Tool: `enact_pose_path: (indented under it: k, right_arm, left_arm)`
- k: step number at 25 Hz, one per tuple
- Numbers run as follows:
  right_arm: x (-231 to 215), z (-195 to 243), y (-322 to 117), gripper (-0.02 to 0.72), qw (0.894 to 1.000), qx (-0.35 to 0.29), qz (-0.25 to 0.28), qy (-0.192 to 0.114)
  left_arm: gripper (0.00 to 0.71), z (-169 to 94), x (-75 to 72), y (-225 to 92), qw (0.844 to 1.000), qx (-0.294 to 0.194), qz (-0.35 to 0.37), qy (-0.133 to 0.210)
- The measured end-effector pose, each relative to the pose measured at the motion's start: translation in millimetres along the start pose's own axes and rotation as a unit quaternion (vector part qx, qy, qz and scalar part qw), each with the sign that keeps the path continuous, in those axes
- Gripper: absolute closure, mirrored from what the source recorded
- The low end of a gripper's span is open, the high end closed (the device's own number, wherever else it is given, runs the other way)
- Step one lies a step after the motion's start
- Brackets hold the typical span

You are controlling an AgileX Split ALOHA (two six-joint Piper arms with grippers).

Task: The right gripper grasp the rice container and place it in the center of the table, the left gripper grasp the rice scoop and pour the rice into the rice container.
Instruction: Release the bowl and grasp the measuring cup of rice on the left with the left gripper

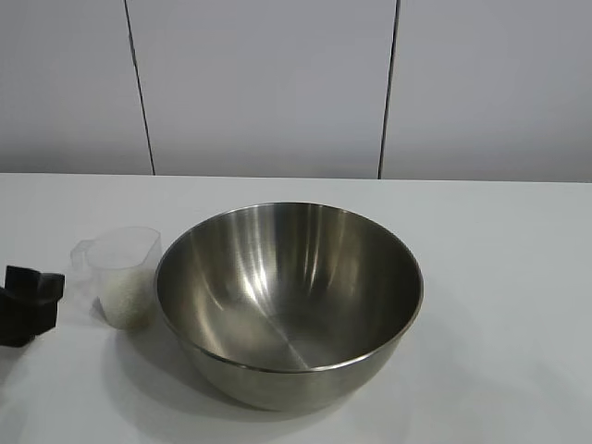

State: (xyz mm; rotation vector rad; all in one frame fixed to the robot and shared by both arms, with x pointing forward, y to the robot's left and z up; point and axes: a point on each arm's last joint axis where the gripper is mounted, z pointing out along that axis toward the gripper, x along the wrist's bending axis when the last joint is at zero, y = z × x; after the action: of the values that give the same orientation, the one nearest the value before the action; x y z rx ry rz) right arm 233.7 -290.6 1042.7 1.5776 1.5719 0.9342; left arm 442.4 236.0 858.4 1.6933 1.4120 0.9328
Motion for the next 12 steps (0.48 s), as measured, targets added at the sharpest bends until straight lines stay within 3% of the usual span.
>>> enact_pose_path:
  k: [3, 9, 12]
  right_arm:
    - [0.0, 0.0, 0.0, 0.064, 1.0, 0.0, 0.0, 0.0]
    - [0.1, 0.0, 0.0, 0.064, 1.0, 0.0, 0.0, 0.0]
    - [0.1, 0.0, 0.0, 0.064, 1.0, 0.0, 0.0, 0.0]
  left_arm:
    - [0.137, 6.1, 8.3, -8.3, 1.0, 0.019, 0.002, 0.005]
    - [0.137, 31.1, 15.0, -15.2, 0.999, 0.027, 0.03, -0.037]
    - [0.137, 40.0, 21.0, -14.0, 0.999, 0.022, 0.025, -0.031]
